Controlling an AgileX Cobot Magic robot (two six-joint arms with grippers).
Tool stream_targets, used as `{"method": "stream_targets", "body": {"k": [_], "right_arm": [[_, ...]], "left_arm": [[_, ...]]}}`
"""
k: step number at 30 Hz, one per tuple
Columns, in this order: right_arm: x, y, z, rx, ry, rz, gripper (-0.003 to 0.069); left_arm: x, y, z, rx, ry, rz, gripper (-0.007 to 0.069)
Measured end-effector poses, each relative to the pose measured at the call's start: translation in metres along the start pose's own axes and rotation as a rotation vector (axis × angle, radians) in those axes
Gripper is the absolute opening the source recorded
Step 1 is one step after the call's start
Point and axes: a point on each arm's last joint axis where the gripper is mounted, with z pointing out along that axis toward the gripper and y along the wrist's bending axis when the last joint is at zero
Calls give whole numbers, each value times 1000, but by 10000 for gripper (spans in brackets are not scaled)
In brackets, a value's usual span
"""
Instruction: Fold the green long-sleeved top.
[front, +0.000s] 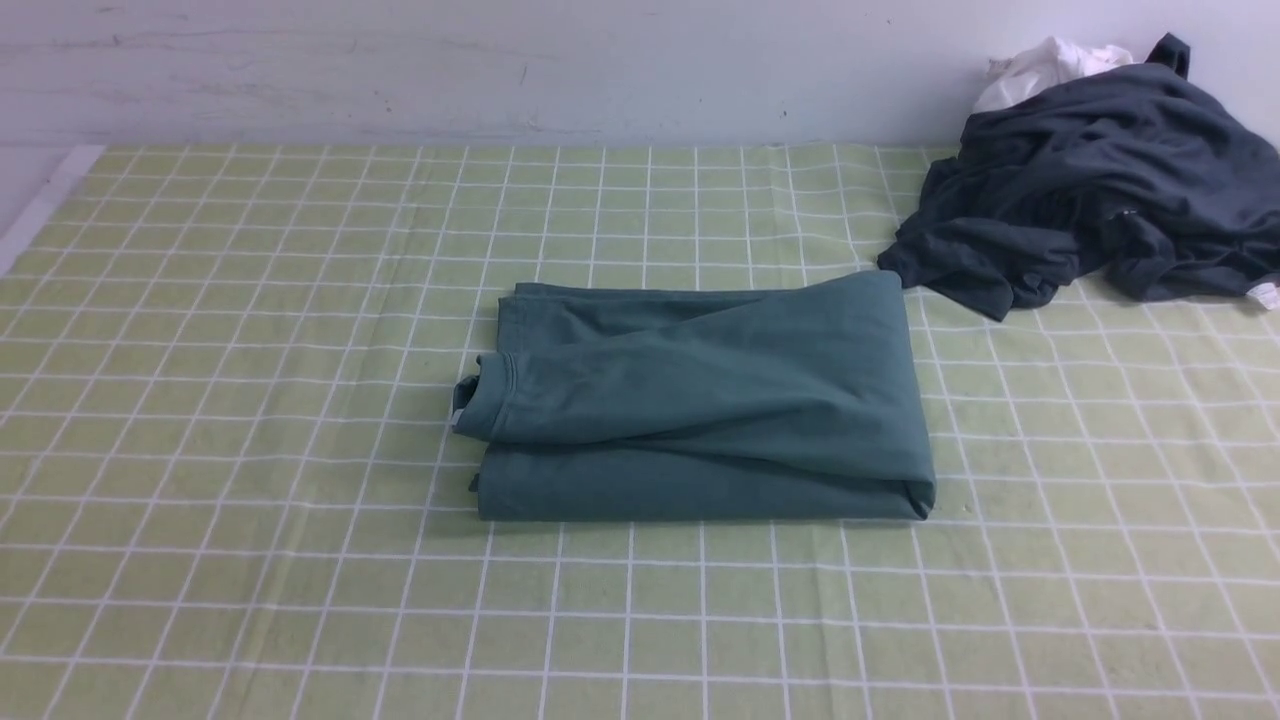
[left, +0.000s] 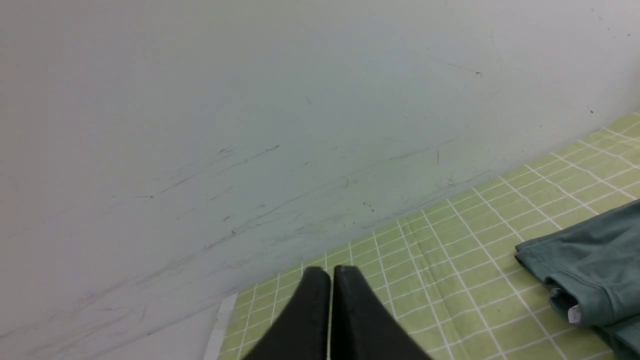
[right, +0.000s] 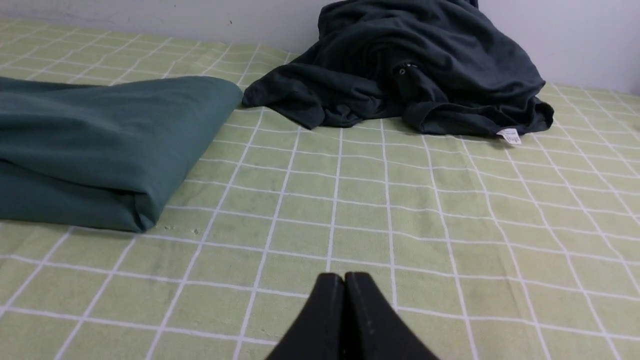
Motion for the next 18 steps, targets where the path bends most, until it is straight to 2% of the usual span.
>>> {"method": "stream_targets", "body": {"k": [5, 18], "right_arm": [[0, 2, 0, -18, 0, 65, -13], [0, 2, 0, -20, 2, 74, -13]], "left_arm": [[0, 0, 0, 0, 0, 0, -4], [0, 0, 0, 0, 0, 0, -4]]}}
